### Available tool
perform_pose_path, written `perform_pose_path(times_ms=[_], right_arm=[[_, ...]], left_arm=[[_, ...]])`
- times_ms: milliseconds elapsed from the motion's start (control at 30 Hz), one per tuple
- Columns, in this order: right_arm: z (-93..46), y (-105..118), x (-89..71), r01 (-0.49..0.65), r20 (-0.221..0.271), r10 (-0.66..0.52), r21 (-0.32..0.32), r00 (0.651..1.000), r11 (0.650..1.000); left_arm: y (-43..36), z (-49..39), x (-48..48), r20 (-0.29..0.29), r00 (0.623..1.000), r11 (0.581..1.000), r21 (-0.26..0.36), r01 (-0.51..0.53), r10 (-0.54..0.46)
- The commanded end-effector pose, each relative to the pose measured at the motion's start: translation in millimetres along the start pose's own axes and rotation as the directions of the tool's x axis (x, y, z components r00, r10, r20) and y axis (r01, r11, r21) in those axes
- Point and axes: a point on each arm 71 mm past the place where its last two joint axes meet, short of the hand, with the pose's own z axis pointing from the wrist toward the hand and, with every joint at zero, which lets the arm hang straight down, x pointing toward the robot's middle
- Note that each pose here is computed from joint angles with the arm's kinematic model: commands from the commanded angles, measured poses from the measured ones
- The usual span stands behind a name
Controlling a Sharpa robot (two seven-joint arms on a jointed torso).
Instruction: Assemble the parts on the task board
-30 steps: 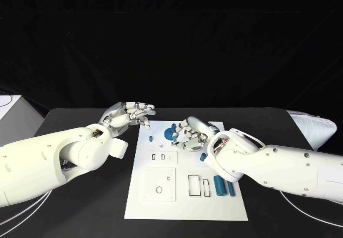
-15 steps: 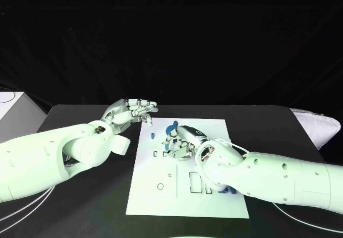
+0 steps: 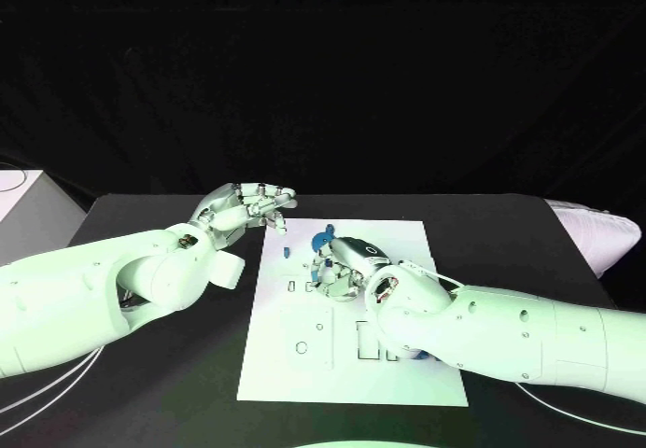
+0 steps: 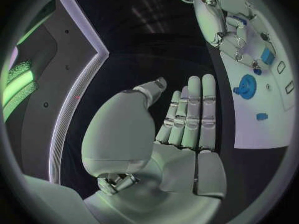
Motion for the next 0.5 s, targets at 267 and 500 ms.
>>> perform_pose_path(times_ms=[267, 500], right_arm=[[0.0, 1.1, 4.6, 0.019, 0.006, -0.019, -0.018, 1.000, 1.000], [0.6, -0.5, 7.9, 0.023, 0.000, -0.023, -0.013, 1.000, 1.000]], left_arm=[[-0.2, 0.8, 1.4, -0.016, 1.000, 1.000, 0.003, 0.008, -0.008], [0.0, 1.2, 2.2, -0.019, 1.000, 1.000, 0.002, 0.009, -0.009]])
